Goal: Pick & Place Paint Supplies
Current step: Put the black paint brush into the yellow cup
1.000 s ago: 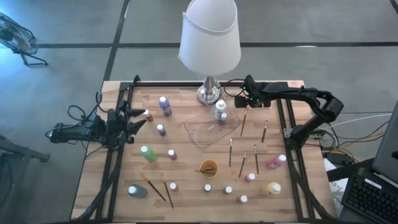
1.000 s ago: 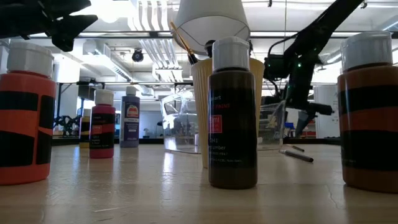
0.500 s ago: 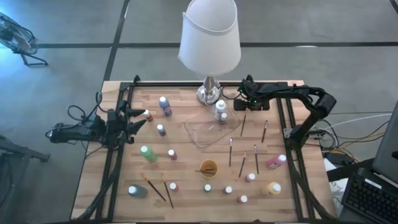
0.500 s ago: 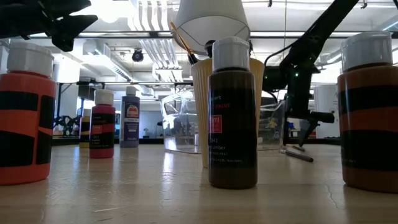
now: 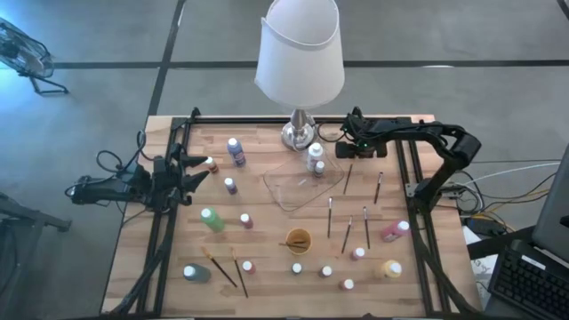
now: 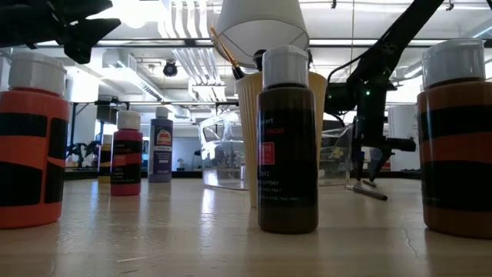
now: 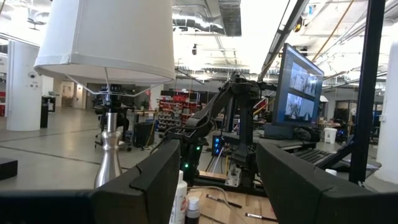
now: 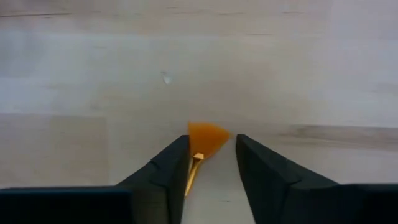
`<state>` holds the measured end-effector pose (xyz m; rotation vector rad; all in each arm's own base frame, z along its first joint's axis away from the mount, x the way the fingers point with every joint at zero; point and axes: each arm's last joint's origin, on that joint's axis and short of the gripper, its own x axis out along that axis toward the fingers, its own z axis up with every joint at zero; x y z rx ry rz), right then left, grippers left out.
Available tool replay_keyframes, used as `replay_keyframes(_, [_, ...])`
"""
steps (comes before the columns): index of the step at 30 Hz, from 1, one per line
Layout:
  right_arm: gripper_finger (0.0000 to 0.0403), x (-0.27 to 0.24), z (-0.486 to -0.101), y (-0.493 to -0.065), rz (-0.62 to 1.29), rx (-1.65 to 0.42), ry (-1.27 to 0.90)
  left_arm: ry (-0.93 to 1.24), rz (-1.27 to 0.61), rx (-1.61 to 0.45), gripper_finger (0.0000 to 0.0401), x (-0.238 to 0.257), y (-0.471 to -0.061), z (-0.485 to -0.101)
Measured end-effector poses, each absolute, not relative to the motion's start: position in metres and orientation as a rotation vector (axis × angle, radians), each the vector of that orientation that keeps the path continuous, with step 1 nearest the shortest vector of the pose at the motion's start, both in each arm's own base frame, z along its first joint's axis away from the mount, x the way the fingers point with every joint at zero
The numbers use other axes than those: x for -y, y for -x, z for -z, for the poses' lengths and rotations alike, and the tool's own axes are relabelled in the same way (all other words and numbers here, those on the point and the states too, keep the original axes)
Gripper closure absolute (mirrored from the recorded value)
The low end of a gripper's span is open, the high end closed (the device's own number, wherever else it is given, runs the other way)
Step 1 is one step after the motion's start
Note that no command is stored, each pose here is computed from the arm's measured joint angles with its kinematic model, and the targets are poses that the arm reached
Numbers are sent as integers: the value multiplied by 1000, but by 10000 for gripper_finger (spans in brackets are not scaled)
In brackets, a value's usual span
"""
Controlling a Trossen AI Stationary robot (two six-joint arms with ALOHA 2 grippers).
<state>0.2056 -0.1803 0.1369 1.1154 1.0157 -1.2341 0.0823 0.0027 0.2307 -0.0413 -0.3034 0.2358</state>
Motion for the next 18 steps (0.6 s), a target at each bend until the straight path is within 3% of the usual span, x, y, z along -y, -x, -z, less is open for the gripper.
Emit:
replay_keyframes(10, [385,180,-137,-205,1221,-1038,-1091,41,-236,303,183,-3,-82,-231])
replay_keyframes(18, [394,181,-138,-204,1205,-1052,-1070,41,-236,303,183,-3,-82,-231])
